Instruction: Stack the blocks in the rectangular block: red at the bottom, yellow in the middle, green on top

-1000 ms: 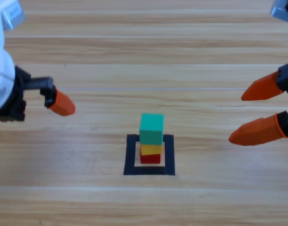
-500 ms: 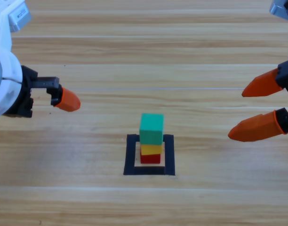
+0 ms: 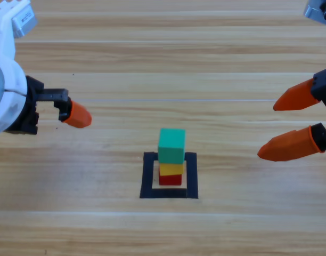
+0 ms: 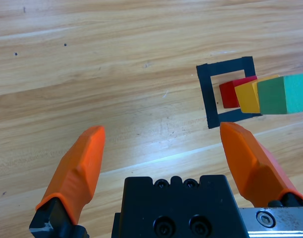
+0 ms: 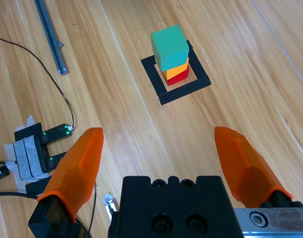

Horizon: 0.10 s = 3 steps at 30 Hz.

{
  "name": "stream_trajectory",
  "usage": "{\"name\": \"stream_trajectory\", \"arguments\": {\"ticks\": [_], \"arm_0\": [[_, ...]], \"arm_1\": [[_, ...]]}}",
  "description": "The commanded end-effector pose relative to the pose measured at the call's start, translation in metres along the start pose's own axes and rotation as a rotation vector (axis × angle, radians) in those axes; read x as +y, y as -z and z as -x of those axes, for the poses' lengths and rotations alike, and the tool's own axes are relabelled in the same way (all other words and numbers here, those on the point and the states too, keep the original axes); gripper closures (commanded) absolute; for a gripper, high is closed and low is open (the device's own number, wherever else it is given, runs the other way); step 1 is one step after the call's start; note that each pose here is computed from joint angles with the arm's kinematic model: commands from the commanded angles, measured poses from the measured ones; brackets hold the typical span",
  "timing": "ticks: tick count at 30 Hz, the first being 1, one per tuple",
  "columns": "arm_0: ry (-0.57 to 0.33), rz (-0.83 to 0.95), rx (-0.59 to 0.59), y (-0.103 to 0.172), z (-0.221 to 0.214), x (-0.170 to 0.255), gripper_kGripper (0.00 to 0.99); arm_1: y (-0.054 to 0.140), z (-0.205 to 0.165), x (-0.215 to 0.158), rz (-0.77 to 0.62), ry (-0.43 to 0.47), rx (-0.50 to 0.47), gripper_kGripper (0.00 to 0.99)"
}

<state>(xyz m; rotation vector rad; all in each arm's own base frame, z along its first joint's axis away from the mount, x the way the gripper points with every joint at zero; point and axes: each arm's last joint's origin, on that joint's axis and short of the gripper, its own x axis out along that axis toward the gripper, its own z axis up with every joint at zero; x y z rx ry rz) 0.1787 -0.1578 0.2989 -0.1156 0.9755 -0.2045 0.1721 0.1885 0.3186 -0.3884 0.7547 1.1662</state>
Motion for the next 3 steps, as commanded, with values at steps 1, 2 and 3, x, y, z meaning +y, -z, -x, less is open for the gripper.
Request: {"name": "stream_trajectory", "arguments": {"ticks": [1,2,3], "arm_0": [[0.0,0.007,0.001,-0.017,-0.006,-0.009,0.0],[-0.003,0.006,0.002,-0.023,-0.005,-0.014,0.0],[-0.008,0.011,0.007,-0.028,-0.004,-0.017,0.0]], "arm_1": [[0.007,-0.006,-0.006,-0.025,0.009,0.021,0.0],[0.007,-0.006,-0.006,-0.025,0.009,0.021,0.0],[0.007,-0.006,-0.006,-0.025,0.009,0.021,0.0]]}}
